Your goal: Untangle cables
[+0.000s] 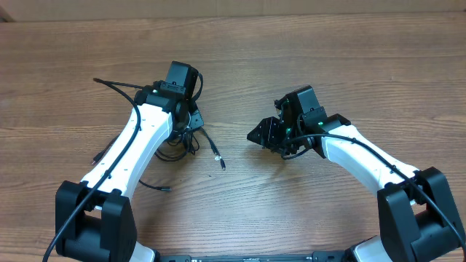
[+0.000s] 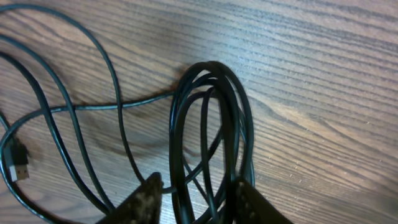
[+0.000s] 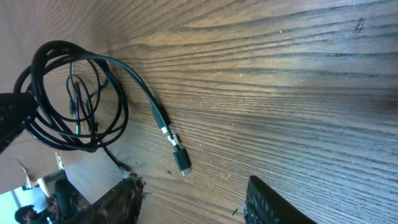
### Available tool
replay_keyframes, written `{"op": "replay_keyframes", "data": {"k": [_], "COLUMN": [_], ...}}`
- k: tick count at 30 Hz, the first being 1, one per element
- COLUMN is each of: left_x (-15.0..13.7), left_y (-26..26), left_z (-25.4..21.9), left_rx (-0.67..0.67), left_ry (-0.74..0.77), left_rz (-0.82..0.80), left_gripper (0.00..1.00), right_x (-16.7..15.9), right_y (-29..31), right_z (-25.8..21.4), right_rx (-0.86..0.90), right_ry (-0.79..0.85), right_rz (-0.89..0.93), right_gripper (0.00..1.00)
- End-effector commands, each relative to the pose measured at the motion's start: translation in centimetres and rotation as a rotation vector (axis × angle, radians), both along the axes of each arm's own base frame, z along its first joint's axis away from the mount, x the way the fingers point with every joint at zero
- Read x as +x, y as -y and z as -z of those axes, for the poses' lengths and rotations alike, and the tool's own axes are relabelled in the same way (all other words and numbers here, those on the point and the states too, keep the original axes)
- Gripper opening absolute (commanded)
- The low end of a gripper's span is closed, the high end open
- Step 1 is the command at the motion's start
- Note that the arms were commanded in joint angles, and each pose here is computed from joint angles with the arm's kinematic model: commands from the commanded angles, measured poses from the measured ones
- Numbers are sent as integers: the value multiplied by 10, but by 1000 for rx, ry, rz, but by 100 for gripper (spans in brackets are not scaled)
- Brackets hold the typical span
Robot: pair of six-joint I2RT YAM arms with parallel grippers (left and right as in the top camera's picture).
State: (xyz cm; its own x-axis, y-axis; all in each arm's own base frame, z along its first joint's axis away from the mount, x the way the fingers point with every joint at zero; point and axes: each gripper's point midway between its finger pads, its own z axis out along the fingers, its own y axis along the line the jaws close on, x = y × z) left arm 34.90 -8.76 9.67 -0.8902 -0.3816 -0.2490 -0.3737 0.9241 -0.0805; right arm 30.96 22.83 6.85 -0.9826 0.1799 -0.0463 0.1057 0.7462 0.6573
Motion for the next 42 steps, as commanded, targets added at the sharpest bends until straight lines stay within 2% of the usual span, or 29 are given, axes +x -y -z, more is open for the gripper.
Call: {"op": "replay_keyframes", "data": {"k": [1, 3, 5, 19, 20, 22, 23, 28, 33, 34, 35, 39, 42], "left_x": [1, 1, 2, -8, -8, -9, -10, -14, -6, -7, -10, -26, -36], "left_y": [-7, -9, -9, -12, -12, -12, -12, -16, 16, 38, 50, 91, 106], "left_z": [3, 3, 3, 22, 23, 24, 23, 12, -8, -15, -20, -43, -62], "left_rx": [38, 54, 59, 65, 66, 67, 67, 75, -20, -108, -168, -434, -589], "left_ry": [1, 2, 3, -24, -26, -29, -29, -43, 35, 69, 90, 182, 264], "left_rz": [8, 15, 34, 51, 51, 52, 52, 84, 428, 581, 661, 937, 1062], "left_gripper": [28, 22, 21, 25, 23, 7, 4, 4, 4, 4, 4, 4, 4], "right_x": [-1, -2, -2, -2, -2, -2, -2, -3, -3, -2, -2, -3, -4], "right_y": [1, 1, 2, 1, 1, 1, 2, 0, -17, -19, -20, -23, -25], "right_z": [-3, -2, -2, -2, -2, -2, -2, -4, -36, -50, -57, -84, -95], "right_rx": [-8, -11, -12, -11, -11, -11, -12, 7, 226, 317, 356, 503, 558], "right_ry": [11, 4, 2, 4, 4, 3, 1, 0, 56, 64, 70, 105, 123], "right_rz": [-4, -4, -4, -4, -4, -4, -4, -12, -142, -170, -184, -252, -285], "right_gripper": [52, 52, 52, 52, 51, 51, 51, 43, 47, 47, 47, 47, 47]}}
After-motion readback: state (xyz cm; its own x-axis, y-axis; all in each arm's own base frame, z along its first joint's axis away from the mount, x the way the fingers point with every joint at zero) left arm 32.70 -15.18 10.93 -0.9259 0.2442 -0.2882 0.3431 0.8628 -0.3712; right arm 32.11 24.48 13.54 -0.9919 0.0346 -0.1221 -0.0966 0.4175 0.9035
